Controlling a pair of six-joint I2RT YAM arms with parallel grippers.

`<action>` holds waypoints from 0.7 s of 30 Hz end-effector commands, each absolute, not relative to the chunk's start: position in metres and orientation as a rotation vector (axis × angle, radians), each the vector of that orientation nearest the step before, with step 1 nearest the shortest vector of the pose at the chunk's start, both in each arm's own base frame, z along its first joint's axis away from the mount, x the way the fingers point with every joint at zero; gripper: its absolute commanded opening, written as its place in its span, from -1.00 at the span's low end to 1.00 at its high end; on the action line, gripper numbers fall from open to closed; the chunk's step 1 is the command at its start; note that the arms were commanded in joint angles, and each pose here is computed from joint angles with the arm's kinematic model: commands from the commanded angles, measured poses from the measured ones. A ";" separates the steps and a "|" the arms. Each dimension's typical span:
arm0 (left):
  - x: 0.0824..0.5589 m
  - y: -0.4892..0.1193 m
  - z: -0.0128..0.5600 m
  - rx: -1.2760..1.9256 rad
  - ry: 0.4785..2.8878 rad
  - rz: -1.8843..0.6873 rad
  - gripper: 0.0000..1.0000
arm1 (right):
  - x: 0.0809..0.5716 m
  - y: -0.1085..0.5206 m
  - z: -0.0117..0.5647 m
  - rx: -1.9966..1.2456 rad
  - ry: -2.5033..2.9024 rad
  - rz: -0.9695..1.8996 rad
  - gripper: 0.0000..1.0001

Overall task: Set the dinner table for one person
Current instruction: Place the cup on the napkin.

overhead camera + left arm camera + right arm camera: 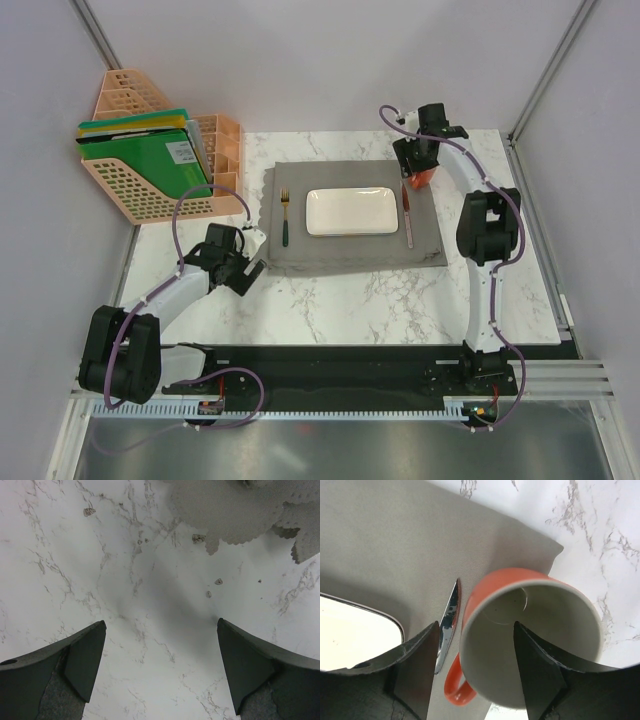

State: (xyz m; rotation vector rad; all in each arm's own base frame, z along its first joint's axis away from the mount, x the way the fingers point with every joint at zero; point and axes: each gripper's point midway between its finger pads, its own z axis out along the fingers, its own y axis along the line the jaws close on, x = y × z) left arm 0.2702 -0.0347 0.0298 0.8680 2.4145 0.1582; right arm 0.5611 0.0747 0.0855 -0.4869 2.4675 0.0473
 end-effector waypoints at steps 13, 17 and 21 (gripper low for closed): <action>0.269 -0.037 0.027 0.855 2.430 0.129 0.98 | 0.563 0.085 0.209 -0.477 2.234 0.011 0.45; 0.269 -0.037 0.026 0.856 2.431 0.127 0.98 | 0.539 0.078 0.303 -0.430 2.066 -0.014 0.96; 0.270 -0.037 0.028 0.854 2.427 0.129 0.98 | 0.521 0.082 0.340 -0.401 1.989 0.025 0.96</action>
